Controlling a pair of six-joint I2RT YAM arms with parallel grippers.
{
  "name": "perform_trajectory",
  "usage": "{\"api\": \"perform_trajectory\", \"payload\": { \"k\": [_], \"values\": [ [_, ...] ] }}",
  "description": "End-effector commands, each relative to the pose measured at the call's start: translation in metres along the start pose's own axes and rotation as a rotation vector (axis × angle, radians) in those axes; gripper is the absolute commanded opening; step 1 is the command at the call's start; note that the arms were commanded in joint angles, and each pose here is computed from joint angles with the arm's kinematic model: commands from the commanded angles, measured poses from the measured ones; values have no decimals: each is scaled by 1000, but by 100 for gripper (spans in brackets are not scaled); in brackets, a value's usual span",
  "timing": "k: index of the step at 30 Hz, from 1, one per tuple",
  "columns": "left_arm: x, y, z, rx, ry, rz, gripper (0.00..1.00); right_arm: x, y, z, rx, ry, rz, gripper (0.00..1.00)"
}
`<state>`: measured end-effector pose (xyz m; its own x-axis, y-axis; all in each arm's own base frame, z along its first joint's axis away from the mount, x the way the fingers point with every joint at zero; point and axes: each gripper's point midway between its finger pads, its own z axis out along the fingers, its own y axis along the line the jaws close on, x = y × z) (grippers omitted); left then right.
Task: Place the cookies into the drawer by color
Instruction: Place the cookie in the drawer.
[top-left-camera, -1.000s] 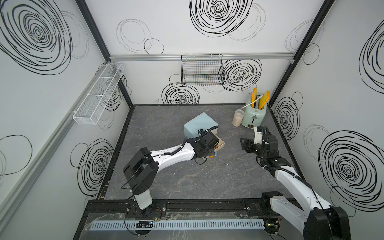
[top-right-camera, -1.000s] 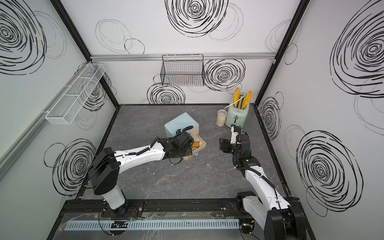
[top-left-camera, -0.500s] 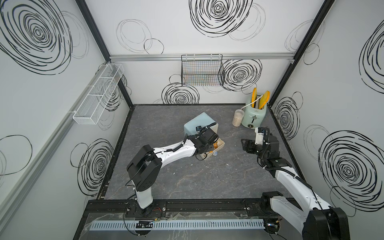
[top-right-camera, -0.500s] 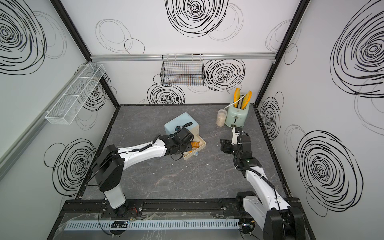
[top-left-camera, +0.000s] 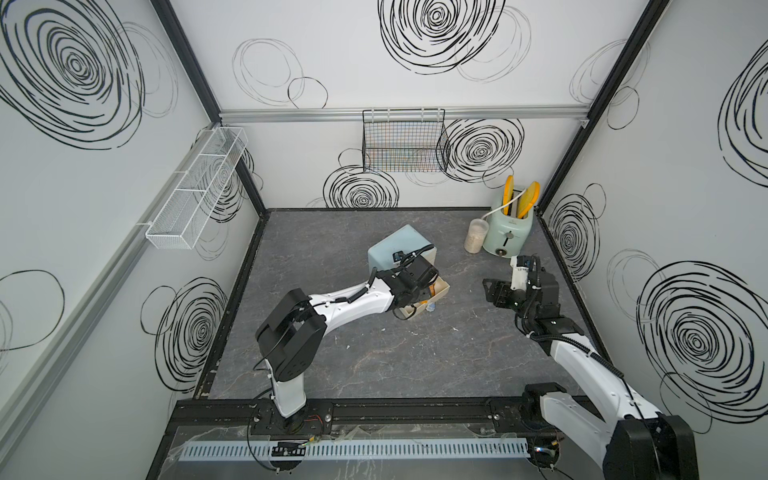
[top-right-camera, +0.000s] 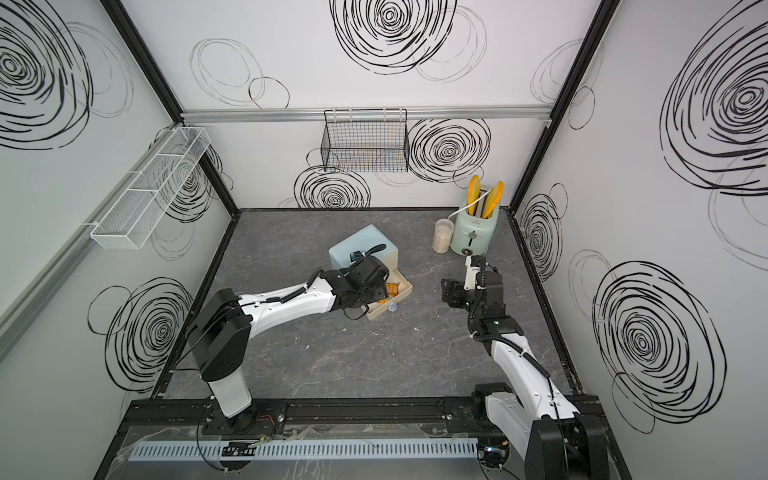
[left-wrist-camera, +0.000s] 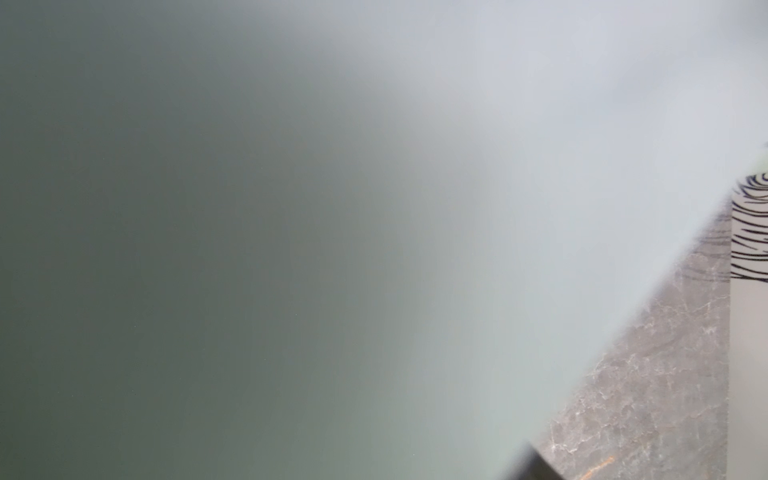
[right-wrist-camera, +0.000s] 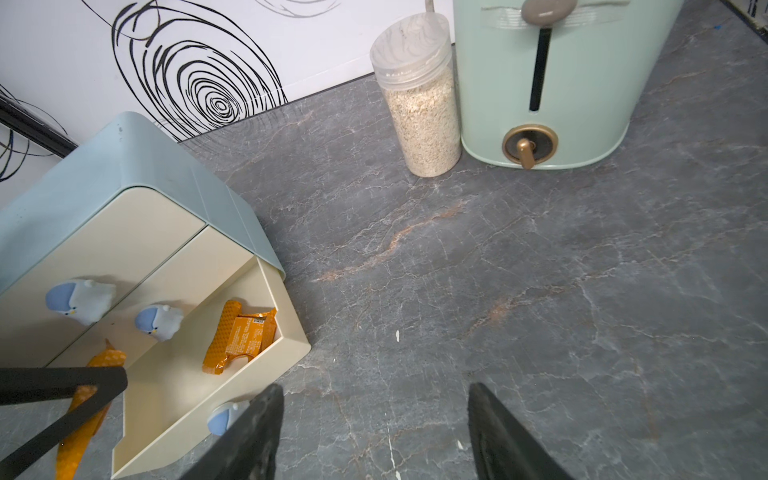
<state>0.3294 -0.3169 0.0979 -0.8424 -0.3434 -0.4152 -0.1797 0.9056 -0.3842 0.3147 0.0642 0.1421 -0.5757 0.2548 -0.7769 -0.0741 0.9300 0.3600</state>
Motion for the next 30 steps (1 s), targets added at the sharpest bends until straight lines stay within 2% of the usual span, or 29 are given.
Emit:
{"api": "perform_trajectory", "payload": {
  "k": [1,10,16,23,26,30],
  "values": [
    [25,28,17,-110,78,-12,73,1,-1,0,-6,-5,5,72],
    [25,27,18,-110,77,-4,80,1,-1,-1,-8,-6,6,72],
    [17,16,4,-69,46,47,81,2,1,-1,-27,0,2,72],
    [12,-14,-32,118,26,243,82,9,12,2,-99,29,-19,72],
    [12,-32,-63,288,7,349,82,13,18,4,-138,48,-28,72],
    [-1,-40,-109,451,-65,446,86,20,25,6,-188,79,-36,72]
  ]
}}
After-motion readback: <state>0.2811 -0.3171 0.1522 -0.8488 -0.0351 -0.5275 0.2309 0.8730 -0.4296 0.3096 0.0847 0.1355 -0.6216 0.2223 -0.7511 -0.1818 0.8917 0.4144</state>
